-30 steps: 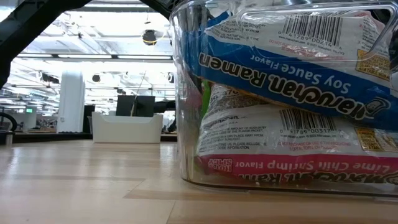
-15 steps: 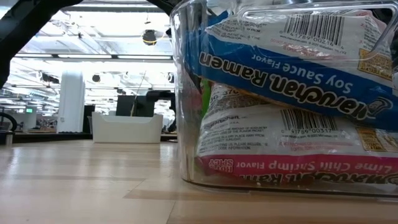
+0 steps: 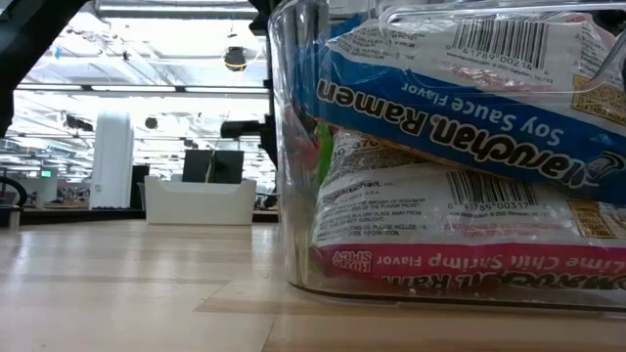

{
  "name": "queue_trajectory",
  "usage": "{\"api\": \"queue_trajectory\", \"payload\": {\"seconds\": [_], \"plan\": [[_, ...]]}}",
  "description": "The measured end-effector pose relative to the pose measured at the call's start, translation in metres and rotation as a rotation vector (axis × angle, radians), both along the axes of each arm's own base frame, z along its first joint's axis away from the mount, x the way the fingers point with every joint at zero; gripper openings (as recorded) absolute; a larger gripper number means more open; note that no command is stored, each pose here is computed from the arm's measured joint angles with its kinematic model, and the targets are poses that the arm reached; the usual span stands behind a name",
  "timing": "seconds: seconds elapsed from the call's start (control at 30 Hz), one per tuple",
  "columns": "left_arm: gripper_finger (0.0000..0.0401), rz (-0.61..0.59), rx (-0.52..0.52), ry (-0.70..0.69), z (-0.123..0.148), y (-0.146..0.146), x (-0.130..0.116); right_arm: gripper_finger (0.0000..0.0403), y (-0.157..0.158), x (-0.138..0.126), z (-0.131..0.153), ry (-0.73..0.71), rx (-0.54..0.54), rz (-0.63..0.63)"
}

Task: Pick & Place Food Item
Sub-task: Put the black spoon into the white bin

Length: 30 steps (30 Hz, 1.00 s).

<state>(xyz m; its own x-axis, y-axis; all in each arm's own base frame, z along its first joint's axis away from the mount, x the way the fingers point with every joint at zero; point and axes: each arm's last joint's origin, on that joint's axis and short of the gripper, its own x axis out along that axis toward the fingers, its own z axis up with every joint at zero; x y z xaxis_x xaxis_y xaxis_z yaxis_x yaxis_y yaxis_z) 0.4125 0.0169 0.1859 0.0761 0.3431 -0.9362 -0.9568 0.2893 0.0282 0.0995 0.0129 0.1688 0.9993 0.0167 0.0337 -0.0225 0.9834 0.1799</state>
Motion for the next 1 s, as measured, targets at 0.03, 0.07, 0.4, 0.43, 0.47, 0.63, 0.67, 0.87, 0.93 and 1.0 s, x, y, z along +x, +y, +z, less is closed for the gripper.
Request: {"api": "queue_trajectory", "payload": {"seconds": [0.03, 0.07, 0.4, 0.43, 0.47, 0.63, 0.67, 0.87, 0.93, 1.0], "plan": [[0.0011, 0.000, 0.000, 0.002, 0.001, 0.000, -0.002, 0.0000, 0.000, 0.000, 0.000, 0.000, 0.000, 0.000], [0.0011, 0.000, 0.000, 0.001, 0.002, 0.000, -0.005, 0.0000, 0.000, 0.000, 0.000, 0.000, 0.000, 0.000], [0.0010, 0.000, -0.005, -0.026, 0.024, -0.001, -0.040, 0.0000, 0.000, 0.000, 0.000, 0.000, 0.000, 0.000], [0.0009, 0.000, -0.005, -0.028, 0.025, -0.001, -0.044, 0.0000, 0.000, 0.000, 0.000, 0.000, 0.000, 0.000], [0.0009, 0.000, -0.005, -0.032, 0.027, -0.001, -0.048, 0.0000, 0.000, 0.000, 0.000, 0.000, 0.000, 0.000], [0.0010, 0.000, -0.004, -0.056, 0.032, -0.001, -0.065, 0.0000, 0.000, 0.000, 0.000, 0.000, 0.000, 0.000], [0.0009, 0.000, -0.004, -0.066, 0.032, -0.001, -0.068, 0.0000, 0.000, 0.000, 0.000, 0.000, 0.000, 0.000], [0.0008, 0.000, -0.004, -0.079, 0.034, -0.001, -0.084, 0.0000, 0.000, 0.000, 0.000, 0.000, 0.000, 0.000], [0.0008, 0.001, -0.004, -0.073, 0.033, -0.001, -0.088, 0.0000, 0.000, 0.000, 0.000, 0.000, 0.000, -0.001], [0.0009, 0.007, -0.004, -0.074, 0.033, 0.000, -0.088, 0.0000, 0.000, 0.000, 0.000, 0.000, 0.000, 0.000]]}}
